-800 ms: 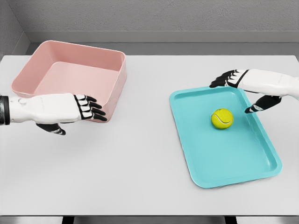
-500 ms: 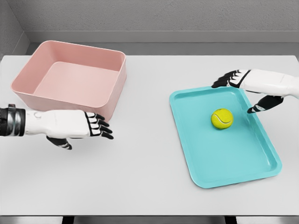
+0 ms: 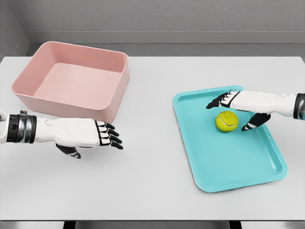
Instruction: Put the tennis from the blue tray into the pink basket with both arms
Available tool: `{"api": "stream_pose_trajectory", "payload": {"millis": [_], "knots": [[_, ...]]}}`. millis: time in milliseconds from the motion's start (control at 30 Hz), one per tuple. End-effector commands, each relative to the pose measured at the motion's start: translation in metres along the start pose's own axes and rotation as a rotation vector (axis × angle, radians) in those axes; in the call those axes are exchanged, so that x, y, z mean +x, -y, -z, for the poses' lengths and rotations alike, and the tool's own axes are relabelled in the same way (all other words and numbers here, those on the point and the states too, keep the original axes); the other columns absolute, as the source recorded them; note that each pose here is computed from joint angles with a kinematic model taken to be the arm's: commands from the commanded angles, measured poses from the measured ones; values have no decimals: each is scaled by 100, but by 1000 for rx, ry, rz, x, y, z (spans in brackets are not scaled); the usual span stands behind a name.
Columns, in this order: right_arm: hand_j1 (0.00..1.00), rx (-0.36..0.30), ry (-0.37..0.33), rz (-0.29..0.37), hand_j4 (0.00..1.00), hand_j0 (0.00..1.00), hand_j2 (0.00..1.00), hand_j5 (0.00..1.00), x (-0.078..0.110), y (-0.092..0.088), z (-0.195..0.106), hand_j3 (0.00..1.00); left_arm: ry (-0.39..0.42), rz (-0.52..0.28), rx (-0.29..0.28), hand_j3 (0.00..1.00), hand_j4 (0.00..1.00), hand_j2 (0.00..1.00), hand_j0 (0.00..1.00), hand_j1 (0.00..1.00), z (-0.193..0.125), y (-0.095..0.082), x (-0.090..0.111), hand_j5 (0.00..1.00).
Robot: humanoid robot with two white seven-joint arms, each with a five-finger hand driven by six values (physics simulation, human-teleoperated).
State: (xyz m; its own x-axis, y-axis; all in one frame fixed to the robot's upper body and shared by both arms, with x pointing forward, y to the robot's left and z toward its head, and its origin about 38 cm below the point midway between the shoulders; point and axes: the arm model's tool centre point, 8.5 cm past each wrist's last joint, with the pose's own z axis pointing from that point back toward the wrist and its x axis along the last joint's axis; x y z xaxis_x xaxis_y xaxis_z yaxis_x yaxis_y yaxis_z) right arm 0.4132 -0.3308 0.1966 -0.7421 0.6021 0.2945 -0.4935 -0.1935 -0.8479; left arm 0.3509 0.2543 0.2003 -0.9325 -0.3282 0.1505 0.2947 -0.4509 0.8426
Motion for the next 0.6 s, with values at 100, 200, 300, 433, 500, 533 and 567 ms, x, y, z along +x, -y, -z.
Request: {"api": "stream_pose_trajectory", "payload": {"millis": [100, 200, 300, 433, 500, 533, 567], "knots": [[100, 31, -28, 3, 100, 100, 100, 100, -9, -11, 7, 100, -4, -1, 6, 100, 100, 100, 100, 100, -2, -3, -1, 100], [100, 45, -24, 12, 100, 100, 100, 100, -10, -17, 14, 100, -7, 2, 9, 100, 100, 100, 100, 100, -3, -5, -2, 100], [100, 47, -31, 15, 100, 100, 100, 100, -13, -18, 18, 100, -9, 4, 9, 100, 100, 100, 100, 100, -3, -5, -2, 100], [100, 46, -34, 17, 100, 100, 100, 100, -14, -19, 19, 100, -10, 5, 8, 100, 100, 100, 100, 100, -4, -5, -2, 100], [100, 43, -33, 15, 100, 100, 100, 100, -14, -17, 20, 100, -11, 3, 9, 100, 100, 100, 100, 100, -5, -5, -3, 100], [100, 47, -40, 22, 100, 100, 100, 100, -17, -19, 20, 100, -11, 3, 9, 100, 100, 100, 100, 100, -5, -5, -3, 100], [100, 46, -44, 22, 100, 100, 100, 100, -18, -18, 20, 100, -11, 3, 9, 100, 100, 100, 100, 100, -5, -5, -3, 100]]}}
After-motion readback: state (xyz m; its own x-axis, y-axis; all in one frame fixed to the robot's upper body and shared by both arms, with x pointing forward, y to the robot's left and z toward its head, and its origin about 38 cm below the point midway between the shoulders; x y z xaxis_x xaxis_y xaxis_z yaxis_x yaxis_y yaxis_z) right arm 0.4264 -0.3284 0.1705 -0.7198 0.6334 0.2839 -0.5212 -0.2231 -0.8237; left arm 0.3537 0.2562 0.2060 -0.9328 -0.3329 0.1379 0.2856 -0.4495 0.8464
